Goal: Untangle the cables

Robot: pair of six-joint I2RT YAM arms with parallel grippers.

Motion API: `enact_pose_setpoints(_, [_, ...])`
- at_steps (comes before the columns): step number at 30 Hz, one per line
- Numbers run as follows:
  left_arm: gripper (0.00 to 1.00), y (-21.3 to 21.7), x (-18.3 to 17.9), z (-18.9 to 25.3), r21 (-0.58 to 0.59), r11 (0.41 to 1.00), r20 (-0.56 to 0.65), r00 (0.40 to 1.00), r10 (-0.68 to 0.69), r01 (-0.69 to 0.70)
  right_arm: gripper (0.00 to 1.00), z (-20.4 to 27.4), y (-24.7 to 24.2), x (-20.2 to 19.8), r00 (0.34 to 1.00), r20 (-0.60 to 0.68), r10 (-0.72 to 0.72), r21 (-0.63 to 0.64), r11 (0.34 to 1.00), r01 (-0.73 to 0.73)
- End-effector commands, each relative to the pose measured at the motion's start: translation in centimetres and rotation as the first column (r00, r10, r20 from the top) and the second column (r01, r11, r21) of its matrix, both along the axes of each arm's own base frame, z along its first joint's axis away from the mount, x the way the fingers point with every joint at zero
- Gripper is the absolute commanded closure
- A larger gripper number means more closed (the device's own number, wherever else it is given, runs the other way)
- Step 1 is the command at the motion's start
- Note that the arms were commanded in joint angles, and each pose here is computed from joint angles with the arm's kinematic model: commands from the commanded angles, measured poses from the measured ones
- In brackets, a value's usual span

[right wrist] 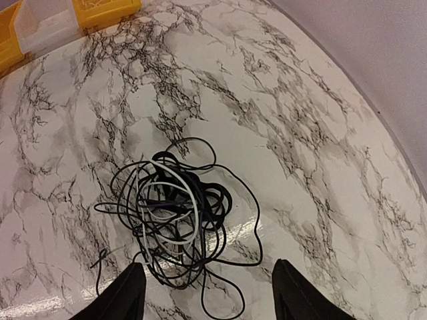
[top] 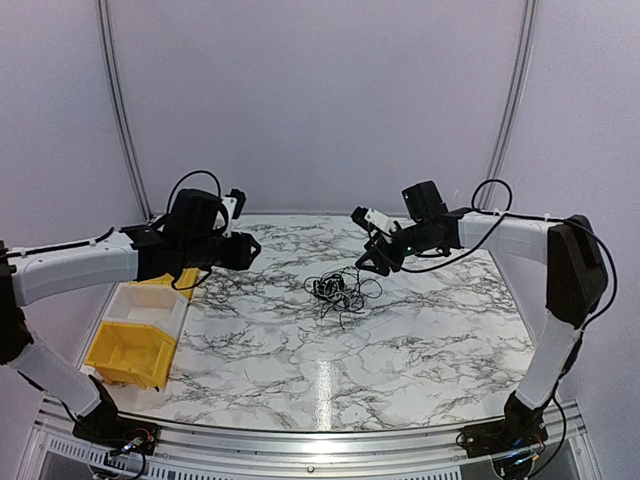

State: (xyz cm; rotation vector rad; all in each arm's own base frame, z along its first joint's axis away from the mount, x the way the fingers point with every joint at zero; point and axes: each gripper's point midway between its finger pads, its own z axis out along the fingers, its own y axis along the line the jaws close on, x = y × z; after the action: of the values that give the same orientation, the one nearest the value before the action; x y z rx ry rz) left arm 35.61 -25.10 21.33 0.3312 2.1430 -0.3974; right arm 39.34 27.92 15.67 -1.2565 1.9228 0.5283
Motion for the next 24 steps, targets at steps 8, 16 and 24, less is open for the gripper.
enact_pose_setpoints(8, [0.48,-9.4,-0.4,-3.3,-0.157,0.978,-0.049,0.988,-0.146,0.137,0.37,-2.3,4.1,2.7,0.996,-0.094,0.003,-0.061,0.998,-0.009])
enact_pose_setpoints(16, [0.46,-10.2,0.2,-4.8,-0.151,0.979,-0.064,0.986,-0.151,0.140,0.50,-3.2,5.0,2.9,0.989,-0.147,0.023,-0.045,0.999,-0.030])
enact_pose_setpoints(24, [0.46,-11.6,0.8,-5.6,-0.158,0.971,-0.042,0.981,-0.189,0.180,0.81,-3.0,5.3,2.2,0.984,-0.171,0.055,-0.027,0.998,-0.060])
